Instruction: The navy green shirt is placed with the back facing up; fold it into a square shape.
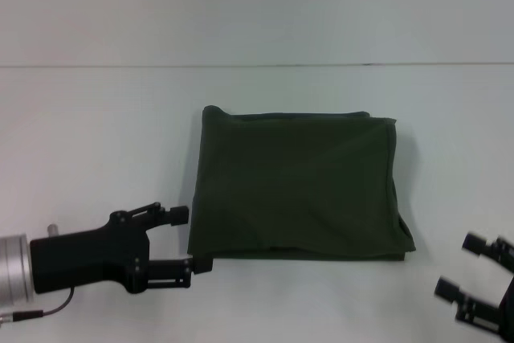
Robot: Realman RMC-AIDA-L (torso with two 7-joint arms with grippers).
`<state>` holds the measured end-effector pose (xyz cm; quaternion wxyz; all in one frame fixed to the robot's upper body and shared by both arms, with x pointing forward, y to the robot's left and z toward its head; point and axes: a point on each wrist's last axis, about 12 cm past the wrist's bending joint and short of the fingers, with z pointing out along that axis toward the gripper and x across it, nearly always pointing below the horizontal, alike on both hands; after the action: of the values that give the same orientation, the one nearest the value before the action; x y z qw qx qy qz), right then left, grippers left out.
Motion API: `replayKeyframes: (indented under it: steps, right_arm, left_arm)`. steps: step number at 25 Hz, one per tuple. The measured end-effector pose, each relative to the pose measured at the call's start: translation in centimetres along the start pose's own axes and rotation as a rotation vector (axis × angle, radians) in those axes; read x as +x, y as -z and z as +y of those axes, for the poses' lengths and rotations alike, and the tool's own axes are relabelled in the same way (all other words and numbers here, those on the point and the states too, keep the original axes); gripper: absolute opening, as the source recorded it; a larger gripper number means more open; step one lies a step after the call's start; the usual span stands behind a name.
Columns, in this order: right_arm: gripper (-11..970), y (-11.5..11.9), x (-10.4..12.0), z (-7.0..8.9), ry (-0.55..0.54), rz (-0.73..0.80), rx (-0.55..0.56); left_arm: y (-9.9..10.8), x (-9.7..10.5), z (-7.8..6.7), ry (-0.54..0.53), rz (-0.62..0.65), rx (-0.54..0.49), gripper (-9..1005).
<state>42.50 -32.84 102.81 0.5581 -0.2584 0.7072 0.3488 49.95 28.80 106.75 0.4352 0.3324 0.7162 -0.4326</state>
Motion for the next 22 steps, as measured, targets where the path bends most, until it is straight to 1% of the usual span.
replayKeyframes:
  steps: [2,6,10,14,22]
  right_arm:
    - [930,0.2,1.3,0.8,0.014,0.026,0.012]
    - [930,0.5,3.0,1.6,0.044,0.052,0.049]
    - [930,0.5,3.1,1.6,0.061,0.050,0.057]
    - [931,0.4,2.9,1.4,0.065,0.052,0.054]
    - [931,0.1,2.9,1.5,0.061,0.048,0.047]
  left_arm:
    - [0.2,1.0,-0.3,-0.027,0.005,-0.030,950]
    - [0.2,2.3,-0.7,-0.026,0.006,-0.064,950]
    - [0.2,2.7,-0.9,-0.014,0.004,-0.068,950]
    - [0.1,2.7,-0.9,-0.003,0.002,-0.073,950]
    - [-0.4,2.8,-1.0,0.013,-0.008,-0.060,950]
